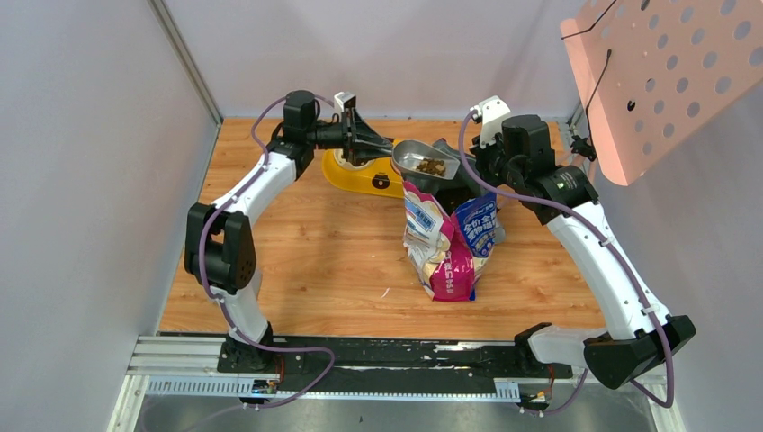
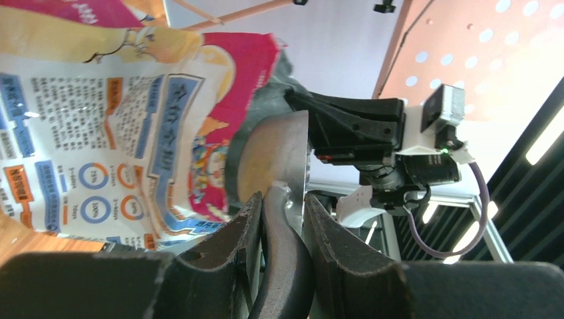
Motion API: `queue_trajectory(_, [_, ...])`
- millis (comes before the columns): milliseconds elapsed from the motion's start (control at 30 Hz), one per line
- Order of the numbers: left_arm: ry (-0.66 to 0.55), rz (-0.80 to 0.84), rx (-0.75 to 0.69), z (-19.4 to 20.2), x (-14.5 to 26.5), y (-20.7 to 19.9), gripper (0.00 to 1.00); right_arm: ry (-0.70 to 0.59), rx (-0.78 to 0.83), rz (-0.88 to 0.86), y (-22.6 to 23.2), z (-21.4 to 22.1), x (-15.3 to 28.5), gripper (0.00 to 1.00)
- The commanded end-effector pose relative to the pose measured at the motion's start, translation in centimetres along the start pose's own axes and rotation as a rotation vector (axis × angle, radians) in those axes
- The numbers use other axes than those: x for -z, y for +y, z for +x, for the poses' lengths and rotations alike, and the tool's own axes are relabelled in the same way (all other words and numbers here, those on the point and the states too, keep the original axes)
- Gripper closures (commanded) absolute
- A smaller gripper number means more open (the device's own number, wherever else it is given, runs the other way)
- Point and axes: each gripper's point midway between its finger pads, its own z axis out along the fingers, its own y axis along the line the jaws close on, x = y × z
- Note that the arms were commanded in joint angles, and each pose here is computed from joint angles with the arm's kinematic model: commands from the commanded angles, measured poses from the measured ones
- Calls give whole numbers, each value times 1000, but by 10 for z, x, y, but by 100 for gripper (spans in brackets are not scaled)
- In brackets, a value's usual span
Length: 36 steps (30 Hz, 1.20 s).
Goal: Serve the pet food
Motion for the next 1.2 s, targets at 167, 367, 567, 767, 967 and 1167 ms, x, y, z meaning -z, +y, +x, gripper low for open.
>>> queue_trajectory(167, [89, 75, -174, 21, -16, -47, 100, -107, 9, 14, -6, -37, 9, 100])
queue_trajectory(367, [3, 78, -182, 5, 15, -51, 100, -104, 8, 18, -6, -33, 10, 100])
queue_trajectory(567, [124, 99, -248, 30, -23, -62, 100, -104, 13, 11, -5, -34, 8, 100])
queue_trajectory(767, [31, 93, -242, 11, 8, -61, 100, -102, 3, -3, -2, -33, 6, 100])
queue_trajectory(967, [78, 96, -289, 21, 1, -69, 100, -97, 8, -16, 0, -32, 3, 100])
queue_trajectory(1167, [-86, 73, -322, -22, 44, -72, 100, -95, 6, -13, 0, -30, 2, 100])
